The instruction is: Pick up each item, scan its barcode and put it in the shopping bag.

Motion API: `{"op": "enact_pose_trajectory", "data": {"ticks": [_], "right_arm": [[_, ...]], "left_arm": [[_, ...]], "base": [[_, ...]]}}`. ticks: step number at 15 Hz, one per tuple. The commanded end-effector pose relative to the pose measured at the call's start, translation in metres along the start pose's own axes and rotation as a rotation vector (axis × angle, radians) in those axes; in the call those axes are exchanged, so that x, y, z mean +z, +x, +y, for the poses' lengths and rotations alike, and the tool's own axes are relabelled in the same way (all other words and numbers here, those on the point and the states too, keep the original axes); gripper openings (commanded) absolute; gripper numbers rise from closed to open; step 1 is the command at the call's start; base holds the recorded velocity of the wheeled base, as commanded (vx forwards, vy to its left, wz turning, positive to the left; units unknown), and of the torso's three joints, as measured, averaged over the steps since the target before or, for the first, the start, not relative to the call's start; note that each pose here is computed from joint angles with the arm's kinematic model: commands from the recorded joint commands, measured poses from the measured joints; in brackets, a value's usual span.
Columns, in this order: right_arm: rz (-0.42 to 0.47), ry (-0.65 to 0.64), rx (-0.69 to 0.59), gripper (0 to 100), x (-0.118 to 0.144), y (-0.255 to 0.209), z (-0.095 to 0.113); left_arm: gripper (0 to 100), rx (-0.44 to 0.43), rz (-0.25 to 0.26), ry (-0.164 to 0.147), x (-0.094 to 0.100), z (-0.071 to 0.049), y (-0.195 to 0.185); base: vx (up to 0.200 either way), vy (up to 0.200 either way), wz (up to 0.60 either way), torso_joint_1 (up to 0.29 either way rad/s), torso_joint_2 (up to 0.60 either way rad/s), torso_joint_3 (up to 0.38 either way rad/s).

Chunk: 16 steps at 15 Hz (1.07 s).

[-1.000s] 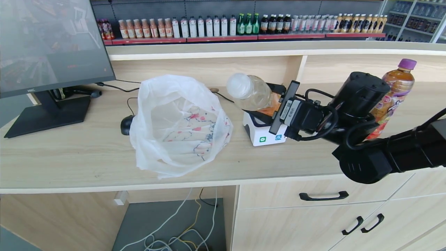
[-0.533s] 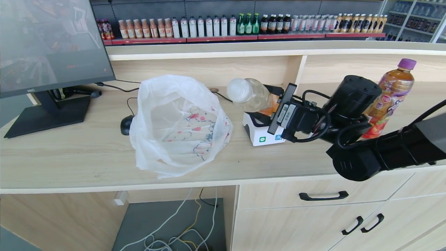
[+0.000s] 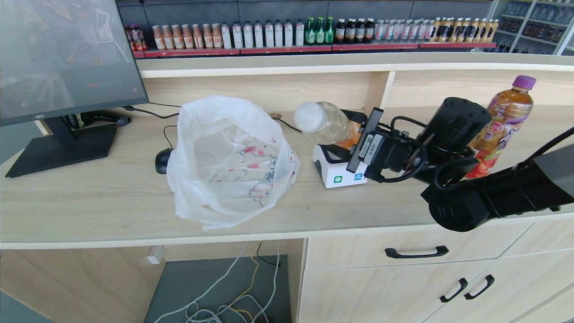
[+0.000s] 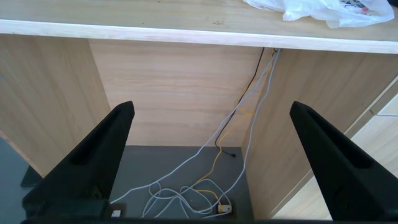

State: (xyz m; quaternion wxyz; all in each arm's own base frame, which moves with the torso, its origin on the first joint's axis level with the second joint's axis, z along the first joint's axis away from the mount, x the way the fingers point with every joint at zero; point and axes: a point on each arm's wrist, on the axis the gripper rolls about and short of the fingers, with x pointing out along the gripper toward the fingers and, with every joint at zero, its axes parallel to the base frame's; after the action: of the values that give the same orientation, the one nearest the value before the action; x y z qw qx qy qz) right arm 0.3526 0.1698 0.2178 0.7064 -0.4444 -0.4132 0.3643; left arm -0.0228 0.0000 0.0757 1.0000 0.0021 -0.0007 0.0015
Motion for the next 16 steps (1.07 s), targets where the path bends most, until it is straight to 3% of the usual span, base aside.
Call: {"op": "enact_pose_trajectory", "data": {"ticks": [1, 16], "right_arm": [[-0.002, -0.002, -0.002, 0, 0.0015, -0.0001, -0.0011], [-0.012, -0.012, -0.018, 0, 0.0043, 0.0046, -0.0049]], "left_arm": [[100, 0.000, 0.000, 0.000, 0.0000, 0.0000, 0.0000], [100, 0.000, -0.002, 0.000, 0.0001, 0.0000, 0.0000]], "base": [[0.000, 0.000, 0.00, 0.000, 0.00, 0.000], [0.000, 0.000, 0.00, 0.000, 0.00, 0.000]]}}
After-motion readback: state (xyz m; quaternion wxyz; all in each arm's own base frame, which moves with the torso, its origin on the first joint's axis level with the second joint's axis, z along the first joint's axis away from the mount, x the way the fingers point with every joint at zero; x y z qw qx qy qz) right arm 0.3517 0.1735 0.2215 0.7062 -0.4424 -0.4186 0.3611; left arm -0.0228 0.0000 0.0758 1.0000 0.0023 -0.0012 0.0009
